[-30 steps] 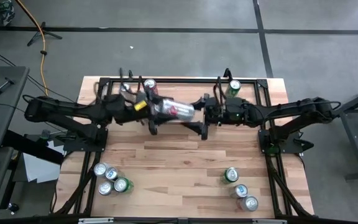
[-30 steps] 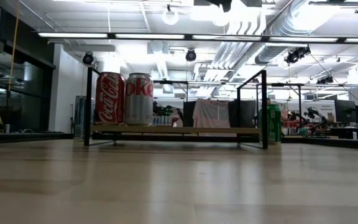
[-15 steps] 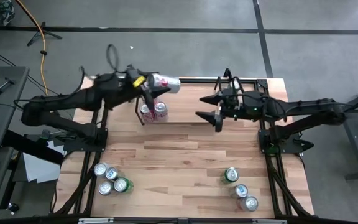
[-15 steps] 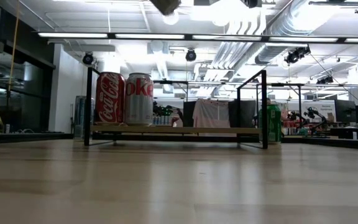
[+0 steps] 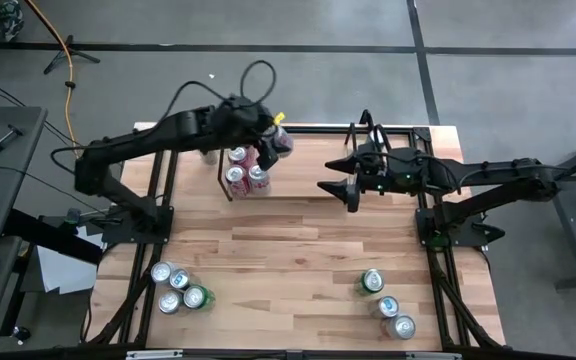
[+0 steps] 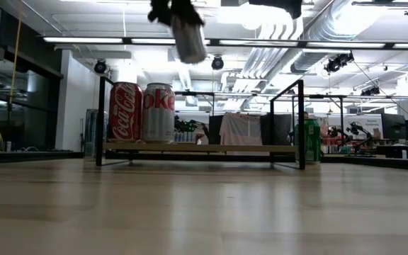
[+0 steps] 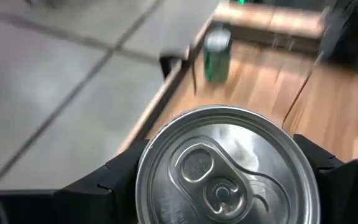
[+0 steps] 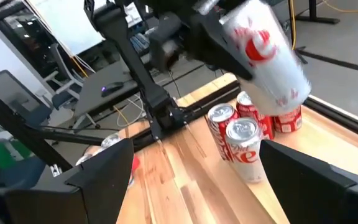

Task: Place canned beverage on shelf
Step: Put the top silver soda can on the shelf aligned with the other silver soda can

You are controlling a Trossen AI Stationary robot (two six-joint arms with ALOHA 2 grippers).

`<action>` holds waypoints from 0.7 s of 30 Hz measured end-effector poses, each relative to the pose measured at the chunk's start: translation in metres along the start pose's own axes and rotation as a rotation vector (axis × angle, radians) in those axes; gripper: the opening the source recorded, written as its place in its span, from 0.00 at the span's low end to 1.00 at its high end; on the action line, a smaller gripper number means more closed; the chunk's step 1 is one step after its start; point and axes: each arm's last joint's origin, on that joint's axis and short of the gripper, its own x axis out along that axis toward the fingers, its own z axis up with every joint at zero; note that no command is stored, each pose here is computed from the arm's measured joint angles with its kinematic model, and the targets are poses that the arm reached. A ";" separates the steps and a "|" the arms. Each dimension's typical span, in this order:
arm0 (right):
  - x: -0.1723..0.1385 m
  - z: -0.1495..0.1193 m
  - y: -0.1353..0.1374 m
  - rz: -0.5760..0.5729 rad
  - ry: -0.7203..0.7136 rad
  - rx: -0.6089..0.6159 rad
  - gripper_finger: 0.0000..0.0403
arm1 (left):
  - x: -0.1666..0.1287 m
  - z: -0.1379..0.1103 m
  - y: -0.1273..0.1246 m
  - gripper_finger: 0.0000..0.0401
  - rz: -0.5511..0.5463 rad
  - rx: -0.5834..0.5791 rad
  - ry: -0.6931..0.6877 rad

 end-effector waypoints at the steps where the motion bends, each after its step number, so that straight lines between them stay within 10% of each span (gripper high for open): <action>1: 0.000 -0.001 0.000 -0.003 0.005 0.003 0.83 | 0.007 -0.004 0.000 0.57 0.002 0.002 0.049; 9: 0.000 -0.003 -0.002 -0.036 0.023 0.003 0.83 | 0.058 -0.030 0.005 0.57 0.028 0.018 0.320; 21: 0.000 -0.005 -0.003 -0.047 0.039 -0.005 0.83 | 0.088 -0.037 0.019 0.57 0.049 0.104 0.364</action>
